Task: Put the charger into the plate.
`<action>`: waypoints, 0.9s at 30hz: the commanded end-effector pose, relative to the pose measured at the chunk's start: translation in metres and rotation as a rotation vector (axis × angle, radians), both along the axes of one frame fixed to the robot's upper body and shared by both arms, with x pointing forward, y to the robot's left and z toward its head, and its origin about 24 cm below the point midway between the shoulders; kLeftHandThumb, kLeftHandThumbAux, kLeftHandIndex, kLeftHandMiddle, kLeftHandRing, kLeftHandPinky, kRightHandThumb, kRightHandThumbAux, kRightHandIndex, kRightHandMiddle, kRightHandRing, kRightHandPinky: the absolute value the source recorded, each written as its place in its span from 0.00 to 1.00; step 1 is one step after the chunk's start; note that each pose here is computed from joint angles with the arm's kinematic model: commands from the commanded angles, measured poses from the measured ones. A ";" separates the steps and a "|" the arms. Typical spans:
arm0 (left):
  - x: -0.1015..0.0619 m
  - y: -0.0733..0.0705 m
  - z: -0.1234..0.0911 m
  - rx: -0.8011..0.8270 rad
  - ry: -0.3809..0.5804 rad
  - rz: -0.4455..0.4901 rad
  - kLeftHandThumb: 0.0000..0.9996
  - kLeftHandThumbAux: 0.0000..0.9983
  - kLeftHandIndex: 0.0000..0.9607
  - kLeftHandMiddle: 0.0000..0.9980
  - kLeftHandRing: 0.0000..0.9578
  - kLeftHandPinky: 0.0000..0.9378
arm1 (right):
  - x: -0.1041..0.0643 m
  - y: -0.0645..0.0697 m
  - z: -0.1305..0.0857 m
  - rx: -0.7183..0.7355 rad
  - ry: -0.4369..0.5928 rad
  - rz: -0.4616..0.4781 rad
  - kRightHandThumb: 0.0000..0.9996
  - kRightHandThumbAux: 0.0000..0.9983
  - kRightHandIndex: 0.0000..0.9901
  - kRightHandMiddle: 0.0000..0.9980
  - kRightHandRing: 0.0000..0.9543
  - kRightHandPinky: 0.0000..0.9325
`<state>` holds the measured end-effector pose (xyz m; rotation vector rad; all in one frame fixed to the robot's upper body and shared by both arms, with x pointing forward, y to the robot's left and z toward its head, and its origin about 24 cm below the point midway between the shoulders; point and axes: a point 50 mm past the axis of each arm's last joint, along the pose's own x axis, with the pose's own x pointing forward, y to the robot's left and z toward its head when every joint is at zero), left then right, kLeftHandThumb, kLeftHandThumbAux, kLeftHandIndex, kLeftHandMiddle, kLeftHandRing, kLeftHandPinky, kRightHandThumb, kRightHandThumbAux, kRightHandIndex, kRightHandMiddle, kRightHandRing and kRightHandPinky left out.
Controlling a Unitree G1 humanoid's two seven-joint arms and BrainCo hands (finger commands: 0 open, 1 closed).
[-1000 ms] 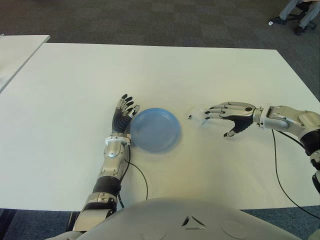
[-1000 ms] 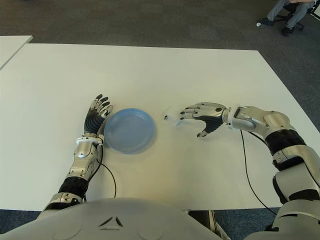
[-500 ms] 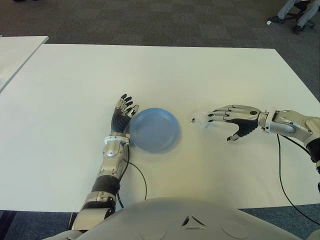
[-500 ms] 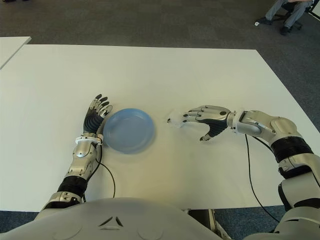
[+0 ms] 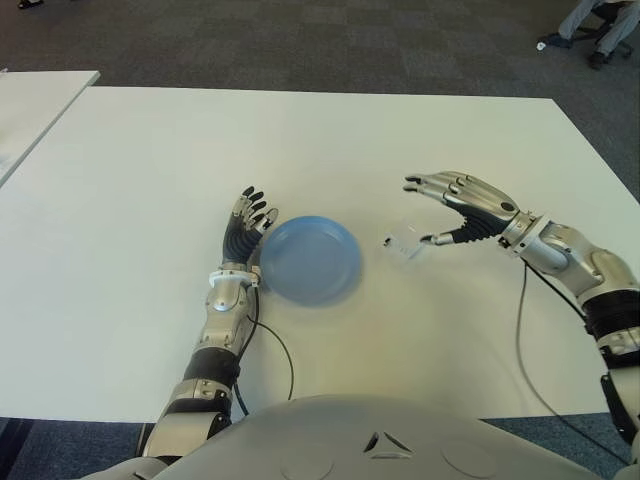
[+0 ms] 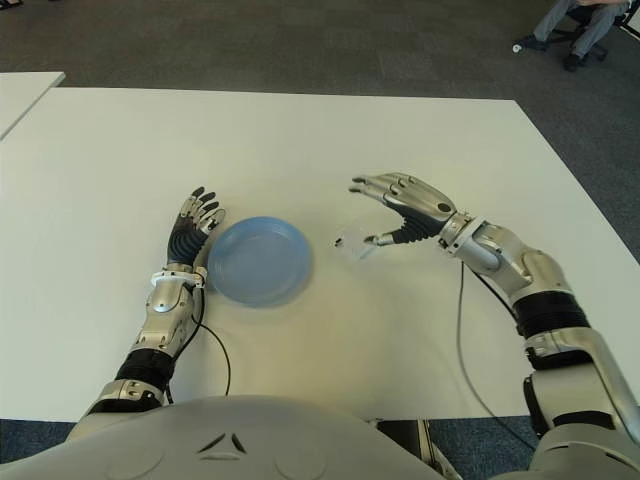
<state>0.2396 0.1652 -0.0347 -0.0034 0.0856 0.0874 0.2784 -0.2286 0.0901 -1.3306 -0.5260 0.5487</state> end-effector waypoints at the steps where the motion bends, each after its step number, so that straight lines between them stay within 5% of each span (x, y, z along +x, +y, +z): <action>1: -0.016 0.004 -0.023 -0.004 0.129 0.017 0.00 0.59 0.10 0.16 0.18 0.20 | -0.004 0.008 -0.010 0.180 -0.034 -0.099 0.42 0.42 0.00 0.02 0.08 0.10; 10: -0.015 0.001 -0.024 -0.002 0.136 0.011 0.00 0.58 0.10 0.16 0.18 0.20 | -0.003 0.017 -0.011 0.291 -0.001 -0.182 0.48 0.35 0.00 0.00 0.03 0.08; 22: -0.013 0.001 -0.024 -0.009 0.136 0.018 0.00 0.58 0.11 0.17 0.19 0.21 | -0.005 0.021 -0.012 0.268 -0.013 -0.213 0.45 0.29 0.00 0.00 0.00 0.00; 27: -0.012 0.001 -0.024 -0.010 0.135 0.011 0.00 0.58 0.10 0.16 0.18 0.20 | -0.006 0.033 -0.017 0.304 -0.030 -0.226 0.44 0.27 0.00 0.00 0.00 0.00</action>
